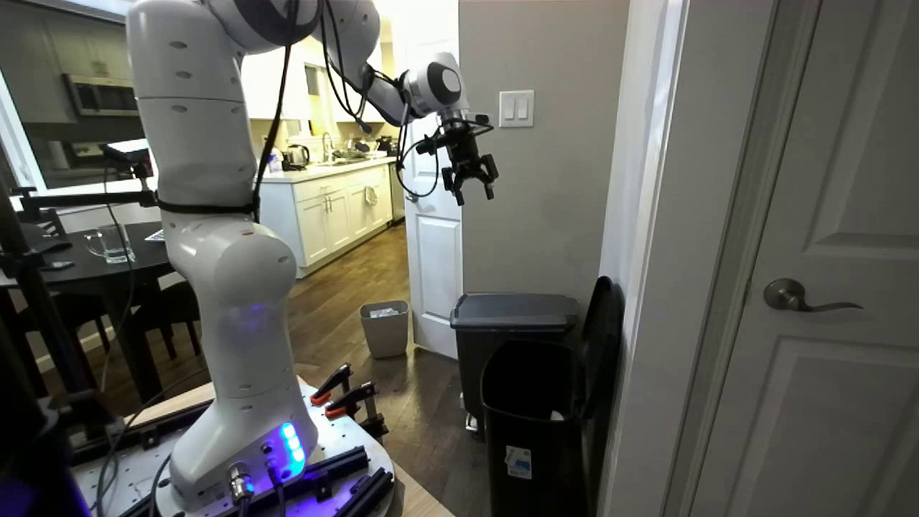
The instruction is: Close the black bin.
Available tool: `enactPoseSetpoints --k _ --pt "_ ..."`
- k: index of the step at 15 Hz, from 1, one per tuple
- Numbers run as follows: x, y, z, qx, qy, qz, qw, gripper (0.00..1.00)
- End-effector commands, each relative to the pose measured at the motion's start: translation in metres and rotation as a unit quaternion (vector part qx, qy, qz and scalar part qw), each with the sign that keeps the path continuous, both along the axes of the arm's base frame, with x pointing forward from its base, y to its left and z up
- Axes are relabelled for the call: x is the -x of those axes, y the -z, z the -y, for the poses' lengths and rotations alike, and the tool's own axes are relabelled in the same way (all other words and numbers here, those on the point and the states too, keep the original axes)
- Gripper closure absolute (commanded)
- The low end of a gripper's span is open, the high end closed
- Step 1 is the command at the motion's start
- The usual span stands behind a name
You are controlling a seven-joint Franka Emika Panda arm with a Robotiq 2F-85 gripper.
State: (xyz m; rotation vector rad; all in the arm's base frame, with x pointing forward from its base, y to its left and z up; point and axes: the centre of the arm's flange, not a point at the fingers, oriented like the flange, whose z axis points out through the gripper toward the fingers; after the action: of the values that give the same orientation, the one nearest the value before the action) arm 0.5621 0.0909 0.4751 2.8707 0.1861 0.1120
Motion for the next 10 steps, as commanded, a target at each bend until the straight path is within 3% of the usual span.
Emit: enactPoseSetpoints --k 1,7,10 --pt "-0.001 0.001 -0.001 0.000 0.000 -0.001 1.0000 0.00" --pt "-0.001 -0.001 -0.003 0.000 -0.001 -0.002 1.0000 0.00" --pt "-0.017 0.002 0.029 -0.017 0.027 0.012 0.9994 0.00"
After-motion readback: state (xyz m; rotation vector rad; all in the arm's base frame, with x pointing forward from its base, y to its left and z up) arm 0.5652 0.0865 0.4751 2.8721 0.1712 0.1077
